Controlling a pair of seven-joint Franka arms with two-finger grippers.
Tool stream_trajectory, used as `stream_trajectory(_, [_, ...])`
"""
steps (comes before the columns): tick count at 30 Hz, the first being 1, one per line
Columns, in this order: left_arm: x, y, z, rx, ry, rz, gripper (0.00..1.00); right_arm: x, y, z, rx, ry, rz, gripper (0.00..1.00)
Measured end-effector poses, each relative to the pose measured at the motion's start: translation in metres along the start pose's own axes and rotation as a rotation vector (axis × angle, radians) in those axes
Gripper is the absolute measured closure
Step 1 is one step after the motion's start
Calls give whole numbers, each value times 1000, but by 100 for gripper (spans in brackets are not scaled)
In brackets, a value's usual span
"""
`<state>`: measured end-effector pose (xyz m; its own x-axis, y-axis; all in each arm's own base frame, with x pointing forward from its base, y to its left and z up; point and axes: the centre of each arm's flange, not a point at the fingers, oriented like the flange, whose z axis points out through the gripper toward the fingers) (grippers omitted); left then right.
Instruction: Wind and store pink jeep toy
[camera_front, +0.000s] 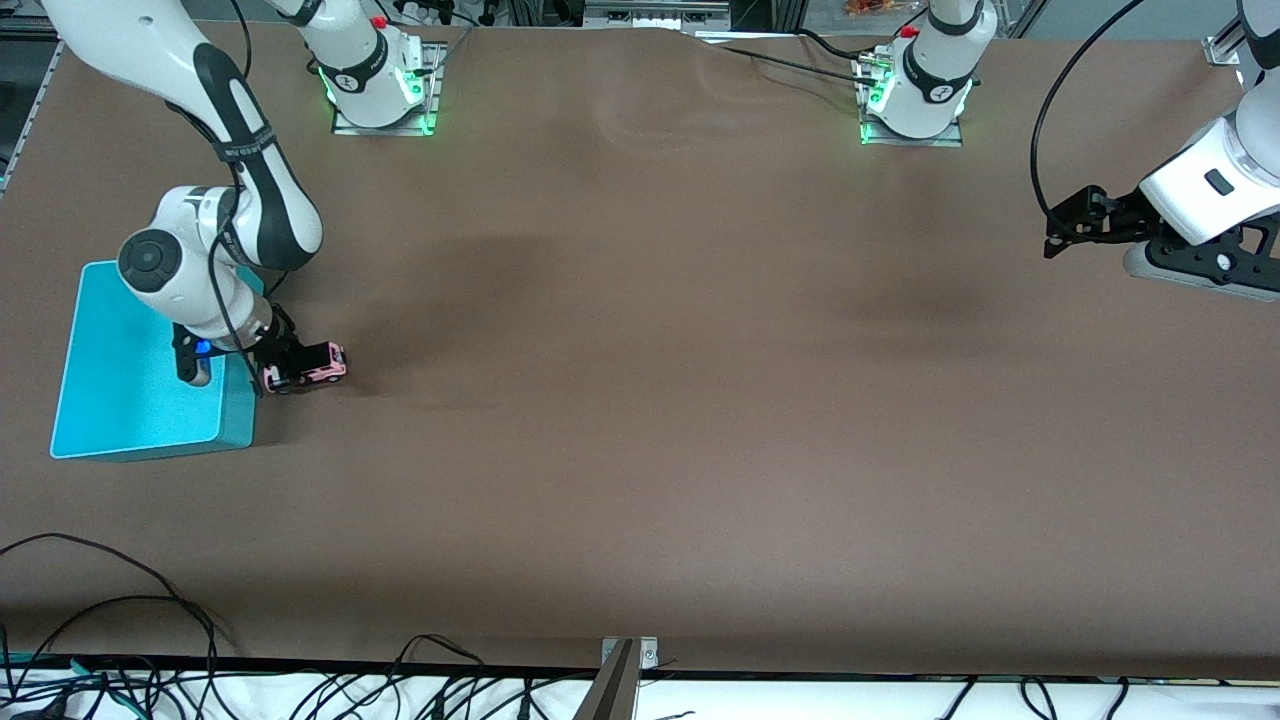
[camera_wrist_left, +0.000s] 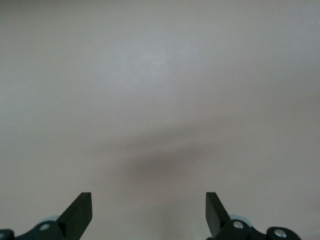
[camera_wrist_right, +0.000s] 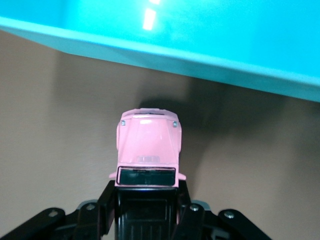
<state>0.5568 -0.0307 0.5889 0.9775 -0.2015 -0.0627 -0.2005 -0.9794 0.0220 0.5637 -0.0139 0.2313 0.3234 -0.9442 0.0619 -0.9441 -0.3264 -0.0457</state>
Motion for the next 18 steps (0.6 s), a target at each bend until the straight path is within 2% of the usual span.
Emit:
stream_trajectory(6, [0, 0, 0, 0, 0, 0, 0, 3, -8, -49, 55, 14, -75, 49])
stream_trajectory(10, [0, 0, 0, 0, -1, 0, 0, 3, -6, -80, 57, 13, -190, 49])
stream_trajectory(18, [0, 0, 0, 0, -1, 0, 0, 6, 5, -111, -42, -51, -570, 49])
